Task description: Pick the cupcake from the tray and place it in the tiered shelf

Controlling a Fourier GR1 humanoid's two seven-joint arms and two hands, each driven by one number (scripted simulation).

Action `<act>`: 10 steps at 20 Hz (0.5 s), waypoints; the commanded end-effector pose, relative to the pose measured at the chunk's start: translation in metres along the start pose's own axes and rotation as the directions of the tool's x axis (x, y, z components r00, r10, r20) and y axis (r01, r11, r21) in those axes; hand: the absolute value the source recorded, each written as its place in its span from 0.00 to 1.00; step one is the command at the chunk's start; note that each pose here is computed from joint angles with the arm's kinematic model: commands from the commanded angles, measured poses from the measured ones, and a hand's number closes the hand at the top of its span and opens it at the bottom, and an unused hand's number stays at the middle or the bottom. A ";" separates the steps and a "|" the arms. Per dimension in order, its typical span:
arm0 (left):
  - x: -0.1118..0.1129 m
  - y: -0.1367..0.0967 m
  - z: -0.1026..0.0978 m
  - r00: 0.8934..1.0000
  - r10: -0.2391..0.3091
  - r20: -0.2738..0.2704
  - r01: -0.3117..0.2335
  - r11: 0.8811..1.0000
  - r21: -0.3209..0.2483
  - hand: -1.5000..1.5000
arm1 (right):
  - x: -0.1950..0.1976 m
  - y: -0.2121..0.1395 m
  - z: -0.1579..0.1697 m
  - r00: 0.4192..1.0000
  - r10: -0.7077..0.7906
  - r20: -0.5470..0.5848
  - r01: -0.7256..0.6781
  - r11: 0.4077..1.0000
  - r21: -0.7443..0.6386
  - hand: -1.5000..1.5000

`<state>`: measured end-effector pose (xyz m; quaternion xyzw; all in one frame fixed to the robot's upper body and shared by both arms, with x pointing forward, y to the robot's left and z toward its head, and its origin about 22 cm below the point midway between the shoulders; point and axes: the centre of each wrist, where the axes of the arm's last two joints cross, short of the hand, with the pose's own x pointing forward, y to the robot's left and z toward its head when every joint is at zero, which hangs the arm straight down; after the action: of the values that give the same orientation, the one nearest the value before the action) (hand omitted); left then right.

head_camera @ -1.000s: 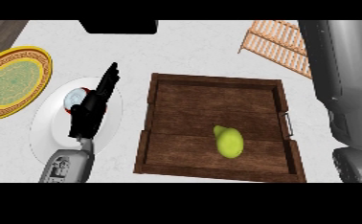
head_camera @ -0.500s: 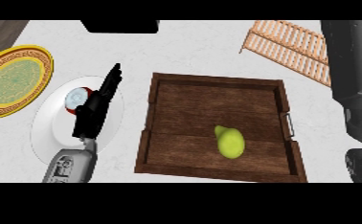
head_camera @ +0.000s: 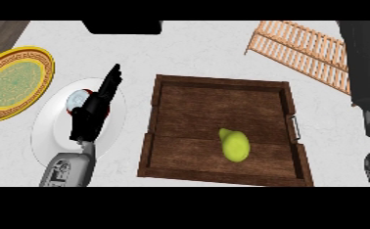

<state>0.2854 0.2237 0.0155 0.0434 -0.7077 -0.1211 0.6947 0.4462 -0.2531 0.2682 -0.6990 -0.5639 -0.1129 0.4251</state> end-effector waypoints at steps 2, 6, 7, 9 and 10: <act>-0.001 -0.018 0.005 1.000 -0.003 -0.003 0.003 1.000 0.006 0.50 | -0.044 0.019 -0.003 0.957 0.259 -0.131 -0.267 0.963 -0.047 1.00; -0.005 0.005 0.004 1.000 0.004 -0.017 -0.003 1.000 0.025 0.50 | -0.049 0.012 -0.001 0.945 0.256 -0.202 -0.274 0.959 -0.066 0.00; 0.006 -0.001 -0.006 1.000 0.013 -0.001 -0.012 0.999 0.029 0.50 | -0.035 0.003 -0.001 0.944 0.251 -0.214 -0.273 0.959 -0.079 0.00; 0.012 0.011 0.002 1.000 -0.004 0.010 0.004 0.999 0.035 0.50 | -0.047 0.000 0.000 0.956 0.195 -0.220 -0.217 0.973 -0.079 0.00; -0.002 0.001 0.000 1.000 0.012 0.000 -0.012 1.000 0.000 0.50 | -0.038 -0.001 -0.007 0.962 0.165 -0.219 -0.191 0.977 -0.100 0.00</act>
<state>0.2848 0.2232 0.0164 0.0470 -0.7078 -0.1137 0.6956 0.4380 -0.2831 0.2407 -0.7665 -0.4441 -0.1339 0.4443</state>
